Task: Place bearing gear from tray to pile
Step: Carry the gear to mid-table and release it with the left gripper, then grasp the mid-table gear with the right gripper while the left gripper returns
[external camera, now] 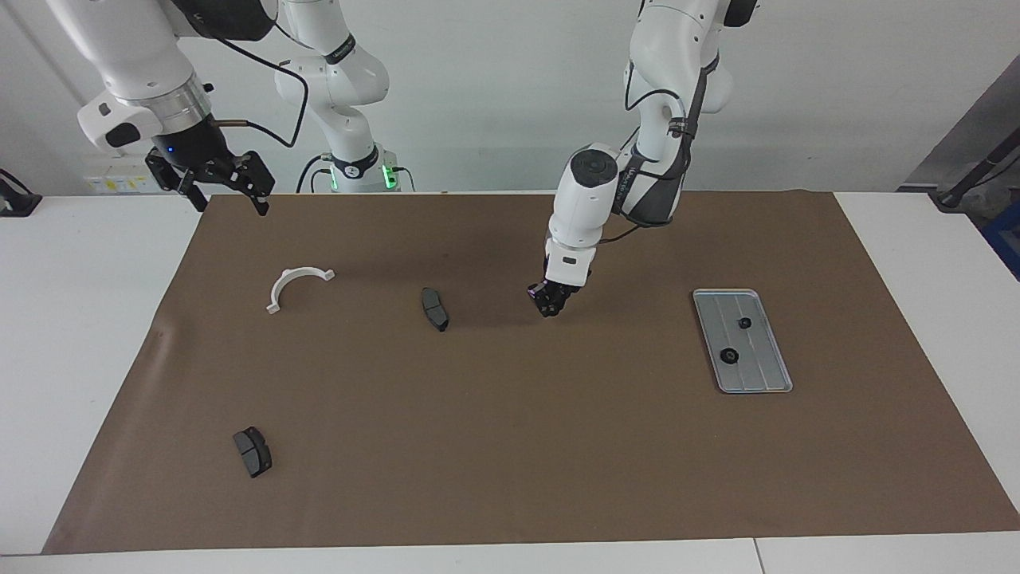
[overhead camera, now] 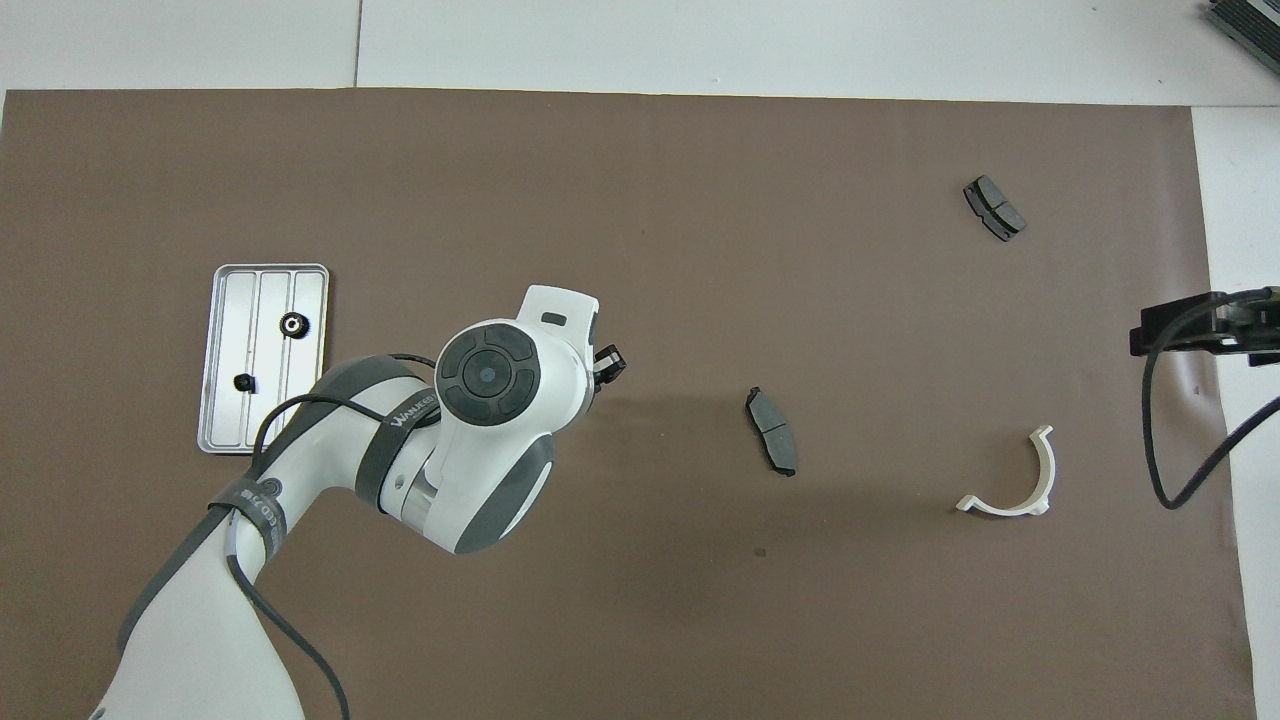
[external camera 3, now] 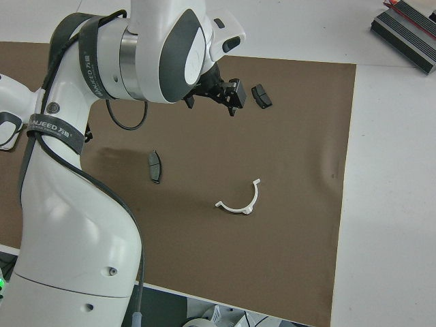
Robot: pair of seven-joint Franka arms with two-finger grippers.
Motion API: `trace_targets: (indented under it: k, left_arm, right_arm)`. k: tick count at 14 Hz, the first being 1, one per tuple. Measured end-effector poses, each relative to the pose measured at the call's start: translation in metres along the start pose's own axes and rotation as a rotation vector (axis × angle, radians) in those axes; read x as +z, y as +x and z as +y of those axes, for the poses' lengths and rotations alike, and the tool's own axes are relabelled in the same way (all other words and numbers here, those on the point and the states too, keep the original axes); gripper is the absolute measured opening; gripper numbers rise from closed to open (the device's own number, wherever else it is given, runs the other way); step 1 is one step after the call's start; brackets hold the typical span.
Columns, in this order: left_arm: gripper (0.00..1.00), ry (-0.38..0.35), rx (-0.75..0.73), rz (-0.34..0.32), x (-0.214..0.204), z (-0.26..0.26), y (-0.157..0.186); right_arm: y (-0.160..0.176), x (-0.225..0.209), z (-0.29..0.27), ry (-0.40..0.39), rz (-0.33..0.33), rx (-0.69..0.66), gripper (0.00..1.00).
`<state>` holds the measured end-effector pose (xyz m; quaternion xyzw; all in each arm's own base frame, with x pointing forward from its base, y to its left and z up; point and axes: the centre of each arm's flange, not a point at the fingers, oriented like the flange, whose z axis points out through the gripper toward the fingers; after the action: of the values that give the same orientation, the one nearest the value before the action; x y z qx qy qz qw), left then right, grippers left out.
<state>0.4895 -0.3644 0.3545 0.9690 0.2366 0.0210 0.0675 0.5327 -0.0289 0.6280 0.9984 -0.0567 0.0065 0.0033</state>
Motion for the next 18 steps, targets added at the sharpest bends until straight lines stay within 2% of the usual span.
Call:
trace_targets:
  k: [1,2,3,5,6,8,11,14,18]
  left_arm:
    - [0.38,-0.001,0.005,-0.001,0.0,0.002,-0.004]
    - [0.45,-0.002,0.007,0.0,0.0,0.003,-0.005]
    - [0.54,-0.004,0.007,0.001,0.0,0.003,-0.005]
    - [0.8,-0.013,0.005,0.006,-0.004,0.005,-0.003]
    - [0.85,-0.018,0.003,0.009,-0.007,0.006,0.0]
    - [0.83,-0.02,-0.019,0.019,-0.015,0.001,0.016]
    - [0.8,0.02,0.016,0.024,-0.035,-0.044,0.083]
    - [0.79,0.076,0.153,-0.007,-0.047,-0.113,0.153]
    - [0.77,0.108,0.378,-0.066,-0.052,-0.185,0.206]
  right_arm:
    - [0.001,0.0,0.002,0.0,0.004,0.004,1.0]
    - [0.001,0.0,0.003,0.0,0.005,0.006,1.0]
    - [0.001,-0.001,0.003,0.0,0.007,0.006,1.0]
    - [0.002,-0.001,0.003,0.001,0.013,0.006,1.0]
    - [0.002,-0.001,0.003,0.001,0.014,0.005,1.0]
    - [0.001,0.003,0.001,0.002,0.006,0.002,1.0]
    - [0.002,0.011,-0.012,0.01,0.007,-0.02,1.0]
    - [0.004,0.03,-0.057,0.028,0.046,-0.092,1.0]
    - [0.0,0.066,-0.149,0.043,0.072,-0.119,1.0]
